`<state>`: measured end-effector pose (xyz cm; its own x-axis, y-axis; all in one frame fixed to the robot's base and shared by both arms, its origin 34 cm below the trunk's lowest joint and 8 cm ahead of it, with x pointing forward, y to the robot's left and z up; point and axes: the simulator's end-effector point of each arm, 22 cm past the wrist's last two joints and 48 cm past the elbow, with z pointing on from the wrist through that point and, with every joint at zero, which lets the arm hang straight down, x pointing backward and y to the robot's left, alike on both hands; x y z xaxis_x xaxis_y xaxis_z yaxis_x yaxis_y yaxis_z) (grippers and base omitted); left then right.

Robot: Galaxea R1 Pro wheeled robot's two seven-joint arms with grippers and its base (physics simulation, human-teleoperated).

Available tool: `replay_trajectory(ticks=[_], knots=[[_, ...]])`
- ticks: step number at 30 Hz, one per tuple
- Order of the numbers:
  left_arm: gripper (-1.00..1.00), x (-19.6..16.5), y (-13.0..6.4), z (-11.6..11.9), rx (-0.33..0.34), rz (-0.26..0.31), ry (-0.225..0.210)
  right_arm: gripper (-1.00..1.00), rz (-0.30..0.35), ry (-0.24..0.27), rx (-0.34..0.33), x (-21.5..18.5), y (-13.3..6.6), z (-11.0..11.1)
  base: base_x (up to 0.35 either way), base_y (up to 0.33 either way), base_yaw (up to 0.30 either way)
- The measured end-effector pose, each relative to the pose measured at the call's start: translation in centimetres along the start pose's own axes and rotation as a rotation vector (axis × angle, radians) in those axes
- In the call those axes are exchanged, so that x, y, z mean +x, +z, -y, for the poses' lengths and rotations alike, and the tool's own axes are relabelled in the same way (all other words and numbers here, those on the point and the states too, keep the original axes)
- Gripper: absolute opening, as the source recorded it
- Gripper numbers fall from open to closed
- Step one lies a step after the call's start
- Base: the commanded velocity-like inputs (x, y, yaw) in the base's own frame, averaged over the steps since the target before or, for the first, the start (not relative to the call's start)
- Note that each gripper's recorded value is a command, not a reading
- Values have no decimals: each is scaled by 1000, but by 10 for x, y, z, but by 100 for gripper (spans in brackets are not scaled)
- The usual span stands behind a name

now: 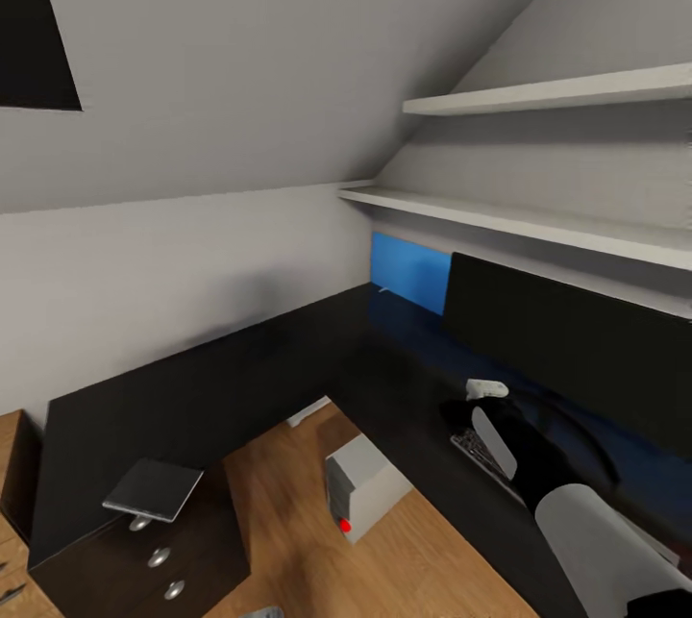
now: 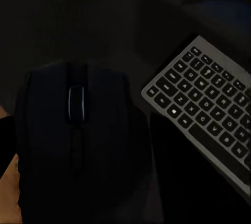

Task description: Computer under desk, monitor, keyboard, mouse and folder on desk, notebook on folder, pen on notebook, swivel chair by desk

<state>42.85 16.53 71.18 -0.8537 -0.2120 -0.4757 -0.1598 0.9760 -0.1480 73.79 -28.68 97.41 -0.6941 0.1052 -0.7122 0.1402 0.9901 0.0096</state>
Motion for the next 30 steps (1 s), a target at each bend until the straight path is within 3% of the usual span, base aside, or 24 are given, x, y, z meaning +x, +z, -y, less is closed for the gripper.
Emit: replay_trajectory(ticks=[5,16,27,30], knots=[[100,0,0,0,0,0,0,-100,-17,-45,-7,10,3,-8,0,0,-16],[100,0,0,0,1,0,1,-100,-20,-46,-6,11,3,-8,10,0,0],[100,3,0,1,2,-6,3,-100,-30,-51,-2,17,6,-7,299,0,104],[100,3,0,4,5,-6,2,-100,-38,-79,5,27,10,-9,249,0,2]])
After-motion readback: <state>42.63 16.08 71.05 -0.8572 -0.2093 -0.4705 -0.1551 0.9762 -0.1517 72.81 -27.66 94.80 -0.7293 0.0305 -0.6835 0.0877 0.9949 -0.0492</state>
